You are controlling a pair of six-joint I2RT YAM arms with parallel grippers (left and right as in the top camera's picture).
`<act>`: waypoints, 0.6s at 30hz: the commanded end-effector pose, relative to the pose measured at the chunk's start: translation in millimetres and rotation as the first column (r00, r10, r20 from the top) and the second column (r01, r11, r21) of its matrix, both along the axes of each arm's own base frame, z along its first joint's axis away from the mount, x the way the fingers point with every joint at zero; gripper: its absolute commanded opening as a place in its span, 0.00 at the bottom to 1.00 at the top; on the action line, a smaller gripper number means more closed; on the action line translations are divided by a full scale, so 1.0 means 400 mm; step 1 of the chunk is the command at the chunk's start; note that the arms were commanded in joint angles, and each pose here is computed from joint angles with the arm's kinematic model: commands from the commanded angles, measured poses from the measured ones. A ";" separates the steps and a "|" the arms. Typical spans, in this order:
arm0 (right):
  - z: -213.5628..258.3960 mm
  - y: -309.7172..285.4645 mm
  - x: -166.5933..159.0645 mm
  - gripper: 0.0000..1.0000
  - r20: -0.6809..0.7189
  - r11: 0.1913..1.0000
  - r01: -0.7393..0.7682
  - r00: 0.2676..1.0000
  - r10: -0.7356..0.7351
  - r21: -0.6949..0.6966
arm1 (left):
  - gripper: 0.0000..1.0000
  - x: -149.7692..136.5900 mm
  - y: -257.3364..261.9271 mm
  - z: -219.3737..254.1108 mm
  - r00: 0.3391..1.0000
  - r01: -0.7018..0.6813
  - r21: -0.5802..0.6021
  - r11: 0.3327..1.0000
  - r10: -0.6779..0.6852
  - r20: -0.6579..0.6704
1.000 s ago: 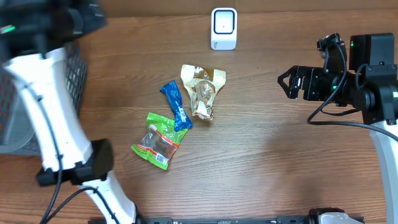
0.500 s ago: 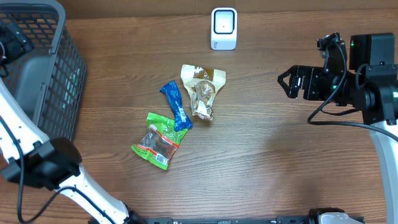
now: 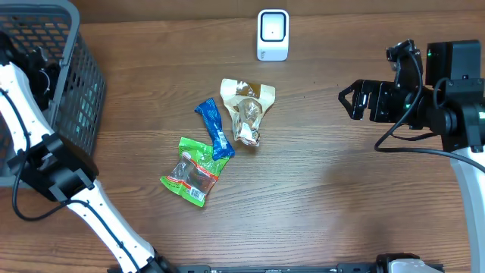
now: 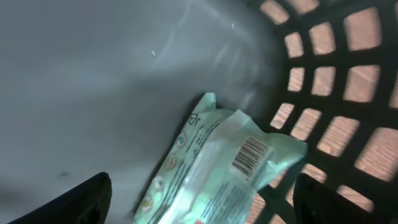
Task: Scan the item barcode
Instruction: 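Grasp the mint-green wipes pack in the basket with the left gripper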
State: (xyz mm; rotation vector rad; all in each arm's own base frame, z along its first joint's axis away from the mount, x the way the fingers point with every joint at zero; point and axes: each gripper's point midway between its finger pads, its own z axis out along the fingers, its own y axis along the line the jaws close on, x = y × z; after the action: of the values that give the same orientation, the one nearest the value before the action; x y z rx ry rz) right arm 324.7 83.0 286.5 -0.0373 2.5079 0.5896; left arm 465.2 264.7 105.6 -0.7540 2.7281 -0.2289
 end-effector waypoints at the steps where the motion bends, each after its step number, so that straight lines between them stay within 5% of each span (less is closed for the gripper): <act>1: 0.028 0.004 0.006 1.00 0.034 1.000 -0.004 0.999 0.004 0.004 | 0.85 0.003 -0.040 -0.075 0.998 0.038 -0.077 0.996 -0.042 -0.042; 14: 0.033 0.005 0.013 1.00 0.049 1.000 -0.004 0.999 0.004 0.005 | 0.82 -0.038 -0.084 -0.189 0.983 0.055 -0.162 0.985 -0.082 -0.163; 15: 0.033 0.005 0.013 1.00 0.049 1.000 -0.004 0.999 0.004 0.005 | 0.78 -0.039 -0.085 -0.190 0.983 0.055 -0.162 0.985 -0.082 -0.164; 18: 0.033 0.005 0.013 1.00 0.049 1.000 -0.004 0.999 0.004 0.005 | 0.44 -0.039 -0.085 -0.190 0.983 0.055 -0.163 0.985 -0.082 -0.164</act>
State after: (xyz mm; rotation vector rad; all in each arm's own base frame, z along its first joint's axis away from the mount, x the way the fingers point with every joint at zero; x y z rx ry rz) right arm 327.7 83.1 288.7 -0.0417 2.4919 0.5880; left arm 448.0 246.7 46.8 -0.7990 2.8841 -0.3526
